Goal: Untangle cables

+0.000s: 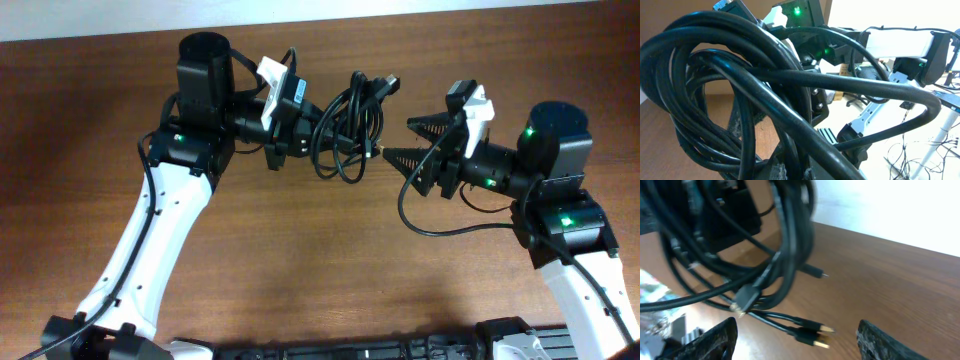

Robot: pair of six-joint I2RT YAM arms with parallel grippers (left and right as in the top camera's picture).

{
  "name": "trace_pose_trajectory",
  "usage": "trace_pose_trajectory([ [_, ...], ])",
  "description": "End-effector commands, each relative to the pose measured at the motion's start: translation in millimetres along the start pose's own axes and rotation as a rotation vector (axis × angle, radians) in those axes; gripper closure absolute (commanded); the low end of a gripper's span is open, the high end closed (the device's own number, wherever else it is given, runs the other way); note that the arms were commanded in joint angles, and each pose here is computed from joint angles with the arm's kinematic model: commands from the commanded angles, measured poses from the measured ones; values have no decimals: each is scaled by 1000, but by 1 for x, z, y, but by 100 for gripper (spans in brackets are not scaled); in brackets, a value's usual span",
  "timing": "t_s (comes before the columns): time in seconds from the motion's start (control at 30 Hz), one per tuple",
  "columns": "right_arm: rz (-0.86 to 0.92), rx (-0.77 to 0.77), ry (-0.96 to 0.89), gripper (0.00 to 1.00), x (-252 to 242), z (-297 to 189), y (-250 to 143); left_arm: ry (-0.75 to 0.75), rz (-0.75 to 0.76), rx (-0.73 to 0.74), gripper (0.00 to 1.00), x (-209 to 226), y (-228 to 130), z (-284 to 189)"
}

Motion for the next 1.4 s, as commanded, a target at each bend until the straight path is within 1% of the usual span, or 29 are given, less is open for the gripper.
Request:
trace_pose_trajectory([
  [0.0,-23,-27,98,26,17,-2,9,-1,53,-2,100,-7,8,0],
  [0.17,-29,-25,100,25,17,-2,8,-1,109,-3,100,-7,13,0],
  [0.3,-111,-18,100,20,18,-2,5,-1,109,-3,100,-7,13,0],
  [0.37,-115,-15,95,19,16,-1,5,1,109,-3,100,-7,13,0],
  [0.47,-107,-8,90,16,13,1,2,44,69,-4,100,0,13,0],
  [0.63,-74,14,98,16,6,7,-5,48,56,-4,100,0,13,-1],
  [0.87,-74,14,95,16,5,8,-6,55,49,-4,100,1,13,0],
  [1.13,-82,14,74,16,-2,12,-6,43,55,7,100,-1,12,17],
  [1.3,-69,50,-24,16,-17,12,-12,39,53,8,100,-2,11,18],
  [1.37,-70,51,-28,16,-18,12,-12,39,53,8,100,-2,11,18],
])
Point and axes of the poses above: each gripper's point midway between its finger pads, its own z axis out along the fingers, its own x axis along the line the jaws close on, y = z × x, the point moved 2 cm from there along -z, back along the fingers, and after that the axes turned 12 degrees about -z, right-handed, at the moved point
